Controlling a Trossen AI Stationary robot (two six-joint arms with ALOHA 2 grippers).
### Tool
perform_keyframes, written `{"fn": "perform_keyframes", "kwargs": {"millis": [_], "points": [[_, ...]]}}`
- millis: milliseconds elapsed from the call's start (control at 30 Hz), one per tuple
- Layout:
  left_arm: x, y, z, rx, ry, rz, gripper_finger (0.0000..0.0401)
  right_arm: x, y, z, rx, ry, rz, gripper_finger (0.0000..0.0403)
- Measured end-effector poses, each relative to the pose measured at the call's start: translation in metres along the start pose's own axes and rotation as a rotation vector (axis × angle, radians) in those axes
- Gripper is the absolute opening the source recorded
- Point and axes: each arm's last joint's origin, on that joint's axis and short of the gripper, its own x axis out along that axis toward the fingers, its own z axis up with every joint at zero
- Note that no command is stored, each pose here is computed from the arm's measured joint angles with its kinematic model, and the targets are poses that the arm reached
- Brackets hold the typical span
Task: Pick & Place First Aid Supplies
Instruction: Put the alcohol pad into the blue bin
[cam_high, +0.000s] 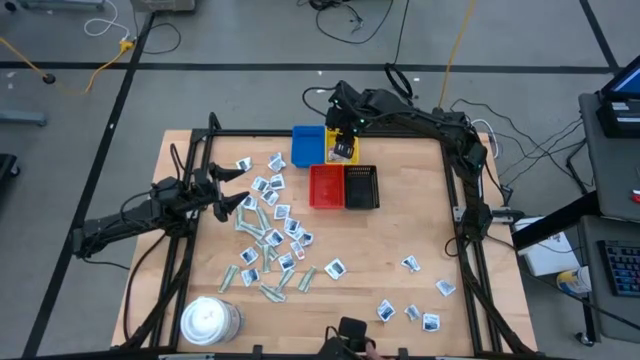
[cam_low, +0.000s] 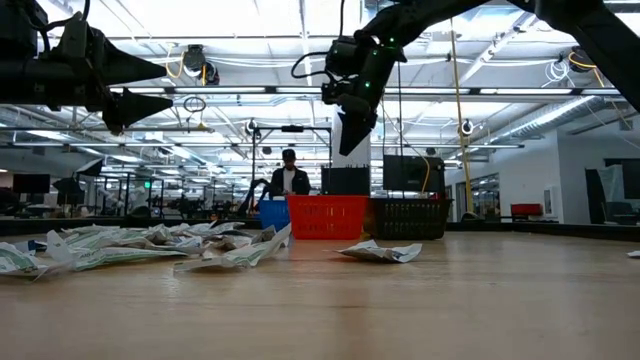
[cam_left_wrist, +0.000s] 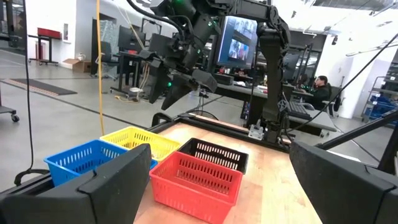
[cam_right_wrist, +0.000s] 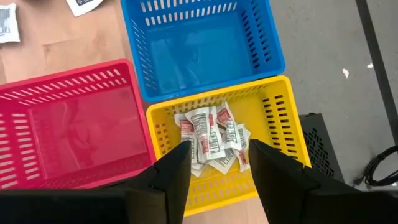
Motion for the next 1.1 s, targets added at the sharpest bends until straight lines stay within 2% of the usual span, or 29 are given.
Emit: {"fn": "perform_keyframes", "kwargs": {"millis": [133,200,300,367,533,833,900,1000,1100], "points": [[0.000,0.000,0.000,0.000,-0.001,0.000,0.0390,0.000,0.000,0.000,0.006,0.001,0.001,0.0157],[0.000,0.000,0.000,0.000,-0.001,0.005,0.0390,0.000,0.000,0.000,0.055,-0.002,0.010,0.0156],[0.000,0.000,0.000,-0.025,-0.004,0.001,0.0390,0.000,0.001,0.005,0.171,-0.063,0.084,0.0155],[0.000,0.000,0.001,-0.065,-0.010,-0.001,0.0390,-0.001,0.007,0.011,0.188,-0.126,0.168,0.0155],[0.000,-0.001,-0.001,-0.187,0.015,-0.024,0.0390,-0.013,0.038,0.029,0.145,-0.246,0.242,0.0155],[0.000,-0.002,-0.004,-0.213,0.062,-0.081,0.0390,-0.039,0.100,0.041,0.036,-0.324,0.266,0.0155],[0.000,-0.002,-0.003,-0.213,0.056,-0.080,0.0390,-0.038,0.114,0.042,0.011,-0.400,0.278,0.0155],[0.000,-0.002,-0.002,-0.212,0.038,-0.087,0.0390,-0.040,0.135,0.026,0.000,-0.469,0.262,0.0155],[0.000,-0.003,-0.001,-0.224,0.035,-0.091,0.0390,-0.042,0.154,0.006,0.010,-0.599,0.241,0.0155]]}}
